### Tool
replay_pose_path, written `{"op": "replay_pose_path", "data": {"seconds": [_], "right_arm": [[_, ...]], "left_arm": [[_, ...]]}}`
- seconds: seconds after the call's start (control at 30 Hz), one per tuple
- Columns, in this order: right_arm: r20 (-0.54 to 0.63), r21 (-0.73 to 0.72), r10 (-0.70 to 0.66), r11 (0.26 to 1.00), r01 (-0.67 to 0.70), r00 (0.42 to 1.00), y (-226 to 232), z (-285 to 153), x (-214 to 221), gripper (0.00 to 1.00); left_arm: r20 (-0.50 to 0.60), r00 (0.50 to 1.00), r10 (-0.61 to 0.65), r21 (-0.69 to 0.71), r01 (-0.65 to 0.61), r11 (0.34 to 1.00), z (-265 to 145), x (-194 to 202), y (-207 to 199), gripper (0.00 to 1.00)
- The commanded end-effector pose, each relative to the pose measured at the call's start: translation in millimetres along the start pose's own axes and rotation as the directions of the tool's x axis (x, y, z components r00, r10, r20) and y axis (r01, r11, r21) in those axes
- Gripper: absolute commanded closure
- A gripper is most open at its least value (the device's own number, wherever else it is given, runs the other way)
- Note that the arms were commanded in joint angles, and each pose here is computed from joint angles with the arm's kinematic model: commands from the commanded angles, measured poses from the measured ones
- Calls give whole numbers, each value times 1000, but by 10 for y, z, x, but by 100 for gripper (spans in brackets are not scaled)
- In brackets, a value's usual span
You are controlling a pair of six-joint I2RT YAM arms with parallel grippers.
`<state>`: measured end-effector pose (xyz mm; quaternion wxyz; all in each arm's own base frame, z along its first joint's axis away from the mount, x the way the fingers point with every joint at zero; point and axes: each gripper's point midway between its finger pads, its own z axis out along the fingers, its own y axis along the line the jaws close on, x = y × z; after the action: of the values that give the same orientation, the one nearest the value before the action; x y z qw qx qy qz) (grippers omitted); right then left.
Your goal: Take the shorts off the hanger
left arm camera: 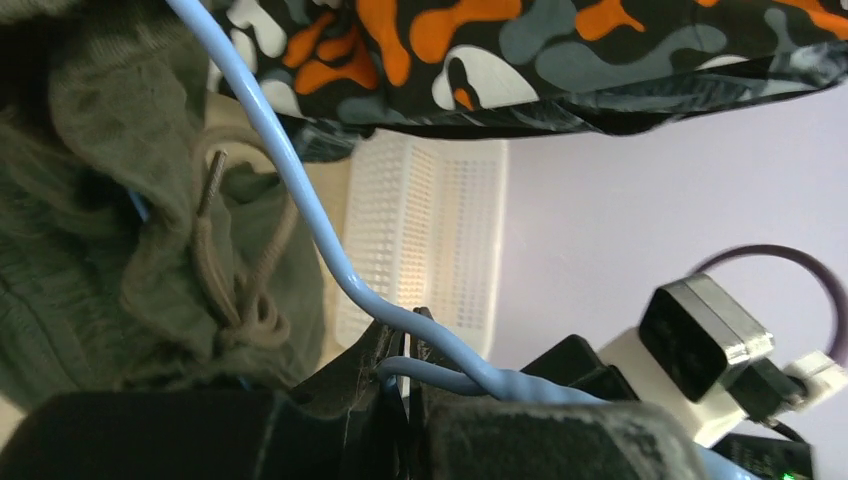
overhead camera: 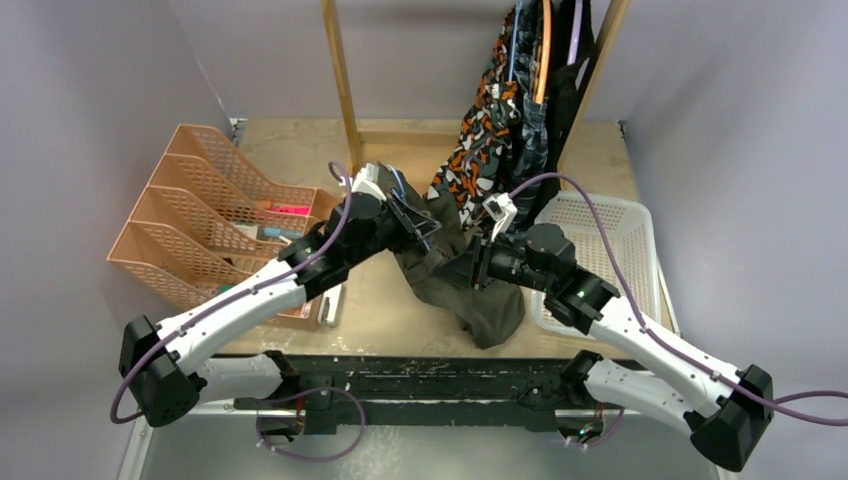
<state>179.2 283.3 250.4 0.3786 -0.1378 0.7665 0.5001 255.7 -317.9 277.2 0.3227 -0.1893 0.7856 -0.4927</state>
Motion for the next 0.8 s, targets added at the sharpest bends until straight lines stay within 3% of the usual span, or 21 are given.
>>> {"op": "replay_pose_path", "data": {"seconds": [0.0,0.13,0.37,0.53,0.77], "right_arm": [[43,-18,-27,999,28,999,253,-113,-319,56],[36,90,-84,993,80,996,227,-226,-495,47],[1,-13,-94,995,94,996,414,-43,-535,46],[-65,146,-123,981,131,990,131,155,-508,49],[-104,126,-143,980,155,984,239,372,-500,58]], "left_arm": [[123,977,177,-102,-165,981,-156,-409,-82,100],[111,969,220,-155,-202,967,-196,-426,-6,100],[110,973,201,-158,-183,970,-183,-428,-30,100],[110,977,182,-168,-162,972,-190,-427,-29,100],[128,978,163,-182,-139,973,-214,-460,-15,100]]}}
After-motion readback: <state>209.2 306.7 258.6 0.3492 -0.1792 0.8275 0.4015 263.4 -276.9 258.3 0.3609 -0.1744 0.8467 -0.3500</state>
